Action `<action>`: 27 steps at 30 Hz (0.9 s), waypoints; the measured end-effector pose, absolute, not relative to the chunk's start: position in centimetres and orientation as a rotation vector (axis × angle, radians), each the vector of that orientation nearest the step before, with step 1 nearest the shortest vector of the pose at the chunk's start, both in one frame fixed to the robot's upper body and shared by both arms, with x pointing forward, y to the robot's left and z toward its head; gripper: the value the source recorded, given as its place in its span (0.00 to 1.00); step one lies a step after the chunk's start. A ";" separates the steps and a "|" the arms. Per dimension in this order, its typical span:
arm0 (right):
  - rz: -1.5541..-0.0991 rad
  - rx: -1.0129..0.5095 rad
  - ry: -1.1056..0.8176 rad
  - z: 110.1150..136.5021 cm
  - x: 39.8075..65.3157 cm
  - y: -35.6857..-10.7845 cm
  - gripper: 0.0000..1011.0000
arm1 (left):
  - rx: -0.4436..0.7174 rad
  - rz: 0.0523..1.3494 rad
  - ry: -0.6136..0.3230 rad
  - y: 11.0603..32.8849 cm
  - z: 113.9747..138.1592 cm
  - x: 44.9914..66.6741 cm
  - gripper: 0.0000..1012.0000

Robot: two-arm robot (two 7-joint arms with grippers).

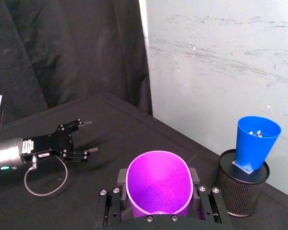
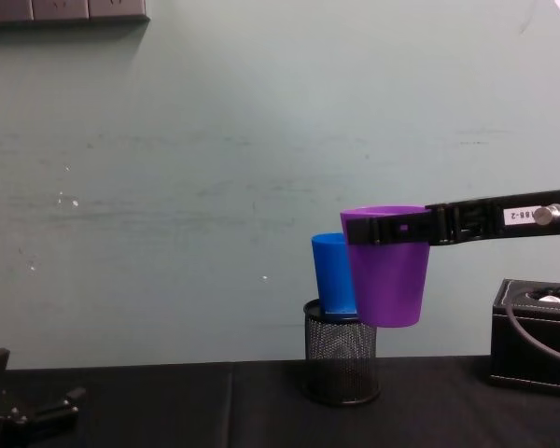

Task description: Pick up one cup with a gripper and tap it against the other cup.

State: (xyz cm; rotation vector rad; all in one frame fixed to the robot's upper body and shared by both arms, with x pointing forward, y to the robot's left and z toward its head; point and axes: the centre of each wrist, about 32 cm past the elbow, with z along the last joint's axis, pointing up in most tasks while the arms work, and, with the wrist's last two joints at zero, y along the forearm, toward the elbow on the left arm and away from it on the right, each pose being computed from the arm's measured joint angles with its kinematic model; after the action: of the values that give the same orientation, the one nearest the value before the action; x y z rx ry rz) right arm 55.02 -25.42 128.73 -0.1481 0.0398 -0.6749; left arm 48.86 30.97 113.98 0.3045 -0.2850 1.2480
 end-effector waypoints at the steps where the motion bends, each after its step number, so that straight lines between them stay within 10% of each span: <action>1: -0.675 -0.148 0.040 128.7 55.0 -25.4 0.72 | 0.304 1.248 -0.285 31.0 114.0 48.9 1.00; 27: -0.675 -0.148 0.040 128.7 55.0 -25.4 0.72 | 0.305 1.248 -0.285 31.0 114.0 48.9 1.00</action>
State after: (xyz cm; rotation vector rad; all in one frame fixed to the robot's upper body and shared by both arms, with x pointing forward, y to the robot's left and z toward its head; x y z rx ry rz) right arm 55.02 -25.42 128.73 -0.1481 0.0399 -0.6748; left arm 48.86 30.97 113.98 0.3045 -0.2850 1.2480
